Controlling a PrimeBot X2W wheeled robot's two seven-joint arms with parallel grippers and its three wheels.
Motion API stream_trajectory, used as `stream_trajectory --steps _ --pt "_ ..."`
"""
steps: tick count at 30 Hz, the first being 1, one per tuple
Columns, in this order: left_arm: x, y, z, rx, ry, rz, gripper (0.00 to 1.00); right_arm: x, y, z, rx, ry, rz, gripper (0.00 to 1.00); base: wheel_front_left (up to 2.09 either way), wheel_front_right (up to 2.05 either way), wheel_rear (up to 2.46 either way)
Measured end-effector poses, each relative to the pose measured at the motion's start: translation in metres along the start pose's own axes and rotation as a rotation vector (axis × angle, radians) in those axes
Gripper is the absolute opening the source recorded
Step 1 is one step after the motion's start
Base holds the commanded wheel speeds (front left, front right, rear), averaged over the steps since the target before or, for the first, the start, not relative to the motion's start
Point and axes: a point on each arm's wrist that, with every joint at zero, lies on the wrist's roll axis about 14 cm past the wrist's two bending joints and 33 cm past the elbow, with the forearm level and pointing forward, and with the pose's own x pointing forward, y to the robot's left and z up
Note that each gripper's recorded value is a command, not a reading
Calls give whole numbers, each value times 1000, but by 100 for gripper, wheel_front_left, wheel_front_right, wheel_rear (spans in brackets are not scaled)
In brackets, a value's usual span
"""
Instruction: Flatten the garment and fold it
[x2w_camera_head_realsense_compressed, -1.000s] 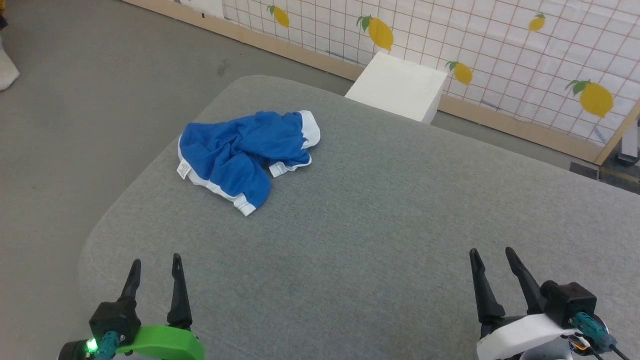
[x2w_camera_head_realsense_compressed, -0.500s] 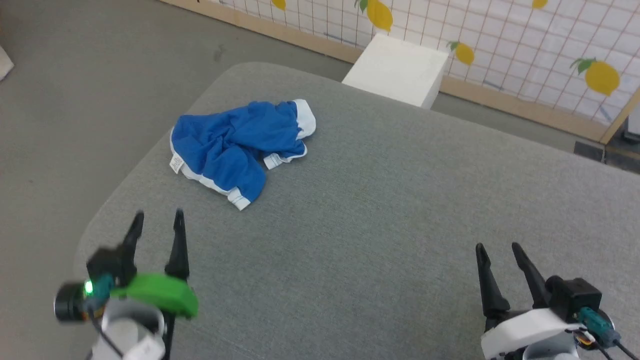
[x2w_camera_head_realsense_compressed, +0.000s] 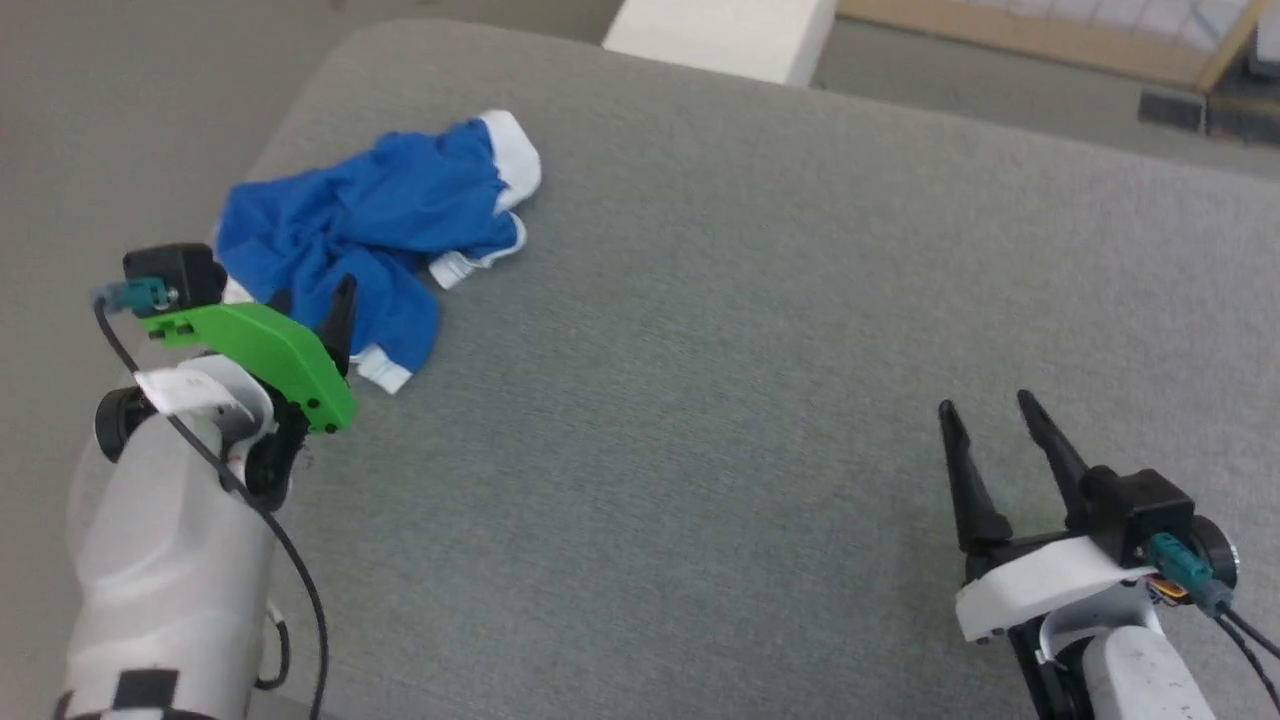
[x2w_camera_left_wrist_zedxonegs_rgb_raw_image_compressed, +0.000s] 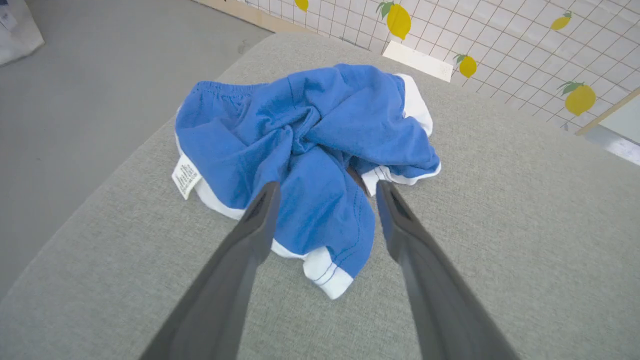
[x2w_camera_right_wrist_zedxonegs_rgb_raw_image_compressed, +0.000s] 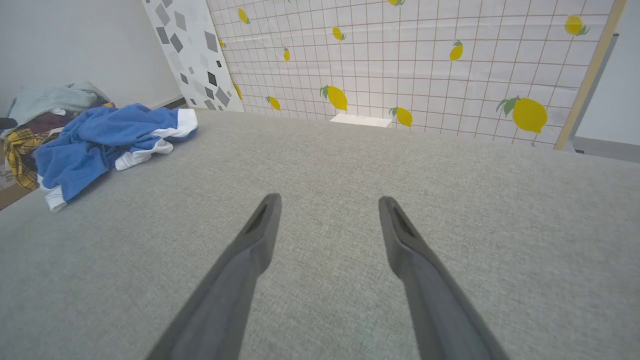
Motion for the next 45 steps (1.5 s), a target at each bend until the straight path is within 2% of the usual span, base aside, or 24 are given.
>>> stream_trajectory --steps 11,16,17,18,24,30,34,36,39,41,43,45 --pt "38 4 -95 -23 442 44 100 -6 -47 -38 37 78 -120 100 0 0 0" --pt "46 7 -104 -25 501 63 100 -9 -58 -44 55 83 -153 100 0 0 0" --pt "49 7 -102 -36 488 64 31 -10 -61 -44 56 82 -160 100 0 0 0" --pt "51 6 -102 -40 479 64 0 -11 -62 -46 57 84 -165 100 0 0 0" --pt "59 -15 -70 -87 295 9 0 -16 -62 -42 74 75 -174 100 0 0 0" --pt "56 -84 31 -98 -45 -211 0 -23 -48 -29 115 45 -156 100 0 0 0" --pt "26 -142 100 -84 -233 -406 0 -34 -44 -17 144 20 -166 100 0 0 0" --pt "9 -170 117 -74 -271 -497 0 -44 -46 -12 148 9 -183 100 0 0 0" --pt "-20 -225 123 -40 -261 -663 0 -63 -57 -4 149 -14 -236 100 0 0 0" --pt "-37 -259 112 -33 -213 -766 0 -77 -68 1 146 -29 -279 100 0 0 0" --pt "-52 -289 82 9 -127 -849 0 -91 -78 4 142 -41 -322 100 0 0 0" --pt "-68 -316 33 47 19 -927 0 -107 -90 5 141 -47 -375 100 0 0 0"
